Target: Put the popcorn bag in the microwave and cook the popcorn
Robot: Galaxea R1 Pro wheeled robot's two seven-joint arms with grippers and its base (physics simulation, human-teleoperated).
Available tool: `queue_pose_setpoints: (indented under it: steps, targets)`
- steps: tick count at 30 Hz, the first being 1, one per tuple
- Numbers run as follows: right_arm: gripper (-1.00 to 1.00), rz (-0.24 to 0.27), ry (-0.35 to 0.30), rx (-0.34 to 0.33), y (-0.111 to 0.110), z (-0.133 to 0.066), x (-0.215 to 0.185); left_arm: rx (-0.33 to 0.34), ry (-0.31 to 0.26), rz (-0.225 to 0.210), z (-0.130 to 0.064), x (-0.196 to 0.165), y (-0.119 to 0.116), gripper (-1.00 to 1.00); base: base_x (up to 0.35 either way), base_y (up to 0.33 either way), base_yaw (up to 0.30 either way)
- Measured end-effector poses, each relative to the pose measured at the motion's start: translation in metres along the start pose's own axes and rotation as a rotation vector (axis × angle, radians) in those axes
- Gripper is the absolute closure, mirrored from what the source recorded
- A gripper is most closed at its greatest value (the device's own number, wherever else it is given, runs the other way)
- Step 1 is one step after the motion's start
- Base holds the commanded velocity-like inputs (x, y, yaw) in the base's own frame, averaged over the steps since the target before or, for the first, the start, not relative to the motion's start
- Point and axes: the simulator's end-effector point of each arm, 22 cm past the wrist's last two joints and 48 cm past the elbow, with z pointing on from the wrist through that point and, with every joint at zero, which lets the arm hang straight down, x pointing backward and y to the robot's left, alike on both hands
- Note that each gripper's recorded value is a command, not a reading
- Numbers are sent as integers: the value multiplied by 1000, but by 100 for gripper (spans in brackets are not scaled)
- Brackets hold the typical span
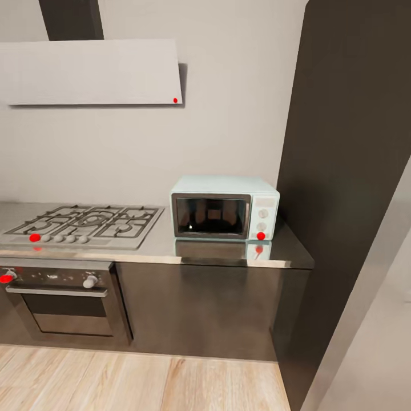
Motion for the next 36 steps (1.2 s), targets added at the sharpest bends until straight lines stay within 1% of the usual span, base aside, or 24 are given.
queue_pose_setpoints:
  steps: [14,15,16,19,23,30,36]
  targets:
    - [-100,1,1,1,0,0,0,0,1,1,0,0,0,-100,315,0,0]
    - [-100,1,1,1,0,0,0,0,1,1,0,0,0,-100,0,0,0]
    - [-100,-10,-5,-1,2,1,-6,0,-1,-7,0,-1,-1,-100,0,0,0]
    - [-100,-29,-20,-10,0,0,-6,0,-1,-7,0,-1,-1,-100,0,0,0]
    - [-100,-37,-42,-27,2,-1,-3,0,-1,-6,0,-1,-1,-100,0,0,0]
    - [-100,-42,-79,-32,4,-2,-8,0,-2,-5,0,-1,-1,-100,-40,7,0]
    - [-100,-44,-80,-29,5,-2,-8,2,-2,-5,0,-1,-2,-100,-184,78,0]
